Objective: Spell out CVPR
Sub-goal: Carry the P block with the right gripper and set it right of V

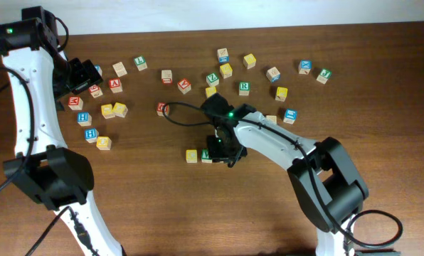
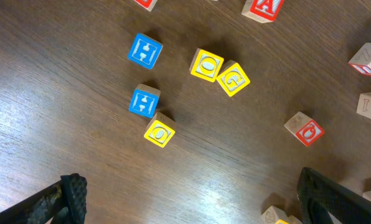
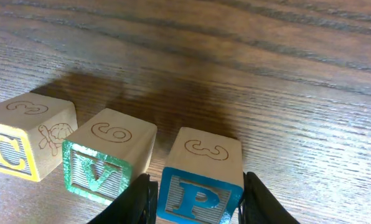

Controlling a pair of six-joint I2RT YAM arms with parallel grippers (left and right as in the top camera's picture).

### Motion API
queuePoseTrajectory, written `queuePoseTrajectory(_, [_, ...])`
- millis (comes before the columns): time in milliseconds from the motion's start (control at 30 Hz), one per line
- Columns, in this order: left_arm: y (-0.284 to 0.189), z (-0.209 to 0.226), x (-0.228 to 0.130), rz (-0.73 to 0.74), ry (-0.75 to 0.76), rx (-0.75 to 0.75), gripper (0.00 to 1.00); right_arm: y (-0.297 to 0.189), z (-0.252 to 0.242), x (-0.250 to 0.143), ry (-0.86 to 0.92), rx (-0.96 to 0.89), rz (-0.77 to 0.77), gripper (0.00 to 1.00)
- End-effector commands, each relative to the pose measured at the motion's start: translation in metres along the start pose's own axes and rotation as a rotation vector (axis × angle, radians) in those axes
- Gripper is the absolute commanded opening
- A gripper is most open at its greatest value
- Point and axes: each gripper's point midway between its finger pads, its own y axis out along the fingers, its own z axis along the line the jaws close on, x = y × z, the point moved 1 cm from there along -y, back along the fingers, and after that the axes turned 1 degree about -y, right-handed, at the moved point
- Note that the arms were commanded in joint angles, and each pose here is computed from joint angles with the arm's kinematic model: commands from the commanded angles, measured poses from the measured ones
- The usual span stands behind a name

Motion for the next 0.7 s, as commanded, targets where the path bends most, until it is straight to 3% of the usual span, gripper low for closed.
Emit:
queuePoseTrajectory(0, [0.002,0.001,0.001,0.001,-0.001,0.001,0.99,0.002,-0.002,0.001,0.029,-0.023,-0.007,0.33])
queuePoseTrajectory(100, [0.002,0.001,0.001,0.001,-0.001,0.001,0.99,0.002,-0.002,0.002,0.027,-0.026,-0.010,0.34])
queuePoseTrajectory(167, [0.002,0.001,0.001,0.001,-0.001,0.001,0.99,0.002,-0.002,0.002,-0.013,-0.025,-0.010,0.48])
queuePoseTrajectory(433, [0.002,0.001,0.001,0.001,-0.001,0.001,0.99,-0.012,0.004,0.008,-0.061,-0.022,-0.018,0.54])
queuePoseTrajectory(633, [0.002,0.001,0.001,0.001,-0.001,0.001,0.99,-0.079,-0.004,0.053,-0.076,-0.122,-0.143,0.58])
queuePoseTrajectory(667, [0.002,0.001,0.001,0.001,-0.001,0.001,0.99,-0.101,-0.018,0.077,-0.045,-0.171,-0.235,0.67])
